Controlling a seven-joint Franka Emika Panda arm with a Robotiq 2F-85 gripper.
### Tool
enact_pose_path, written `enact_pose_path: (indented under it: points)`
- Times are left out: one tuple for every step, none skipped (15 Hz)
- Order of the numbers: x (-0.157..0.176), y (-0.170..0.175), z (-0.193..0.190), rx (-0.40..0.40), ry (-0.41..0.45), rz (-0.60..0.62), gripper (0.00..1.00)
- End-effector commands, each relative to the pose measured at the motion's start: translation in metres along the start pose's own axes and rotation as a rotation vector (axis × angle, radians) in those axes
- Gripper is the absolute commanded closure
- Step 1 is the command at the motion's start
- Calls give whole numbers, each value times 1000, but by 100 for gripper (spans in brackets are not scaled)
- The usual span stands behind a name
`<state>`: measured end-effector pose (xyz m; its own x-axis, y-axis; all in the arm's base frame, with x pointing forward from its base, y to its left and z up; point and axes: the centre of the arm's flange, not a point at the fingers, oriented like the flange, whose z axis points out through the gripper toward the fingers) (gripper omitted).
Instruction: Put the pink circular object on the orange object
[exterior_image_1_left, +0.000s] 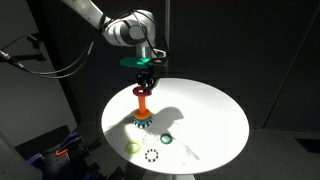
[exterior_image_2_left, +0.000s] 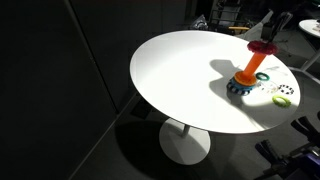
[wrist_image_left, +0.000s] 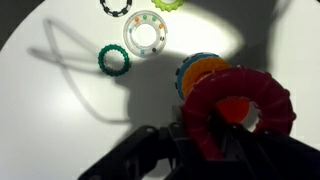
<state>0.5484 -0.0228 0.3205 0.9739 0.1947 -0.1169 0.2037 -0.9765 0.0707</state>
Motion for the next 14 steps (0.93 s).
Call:
enact_pose_path:
  points:
    - [-4, -2, -2, -54, 1, 22, 90]
    - [-5, -1, -1, -64, 0, 28, 90]
    - [-6, -1, -1, -72, -2, 31, 90]
    - [-7, 0, -1, -80, -3, 36, 90]
    - [-8, 0, 0, -84, -4, 40, 90]
    - [-9, -1, 1, -88, -4, 41, 90]
    - [-9, -1, 2, -90, -1, 44, 91]
    - [-10, -1, 3, -91, 2, 46, 90]
    - [-10, -2, 4, -91, 4, 46, 90]
    - [-10, -2, 5, -88, 7, 45, 90]
    - [-11, -3, 7, -87, 9, 45, 89]
    - [-11, -3, 6, -85, 13, 43, 83]
    - [-11, -3, 7, -84, 16, 43, 63]
    - [-11, -3, 7, -82, 18, 43, 43]
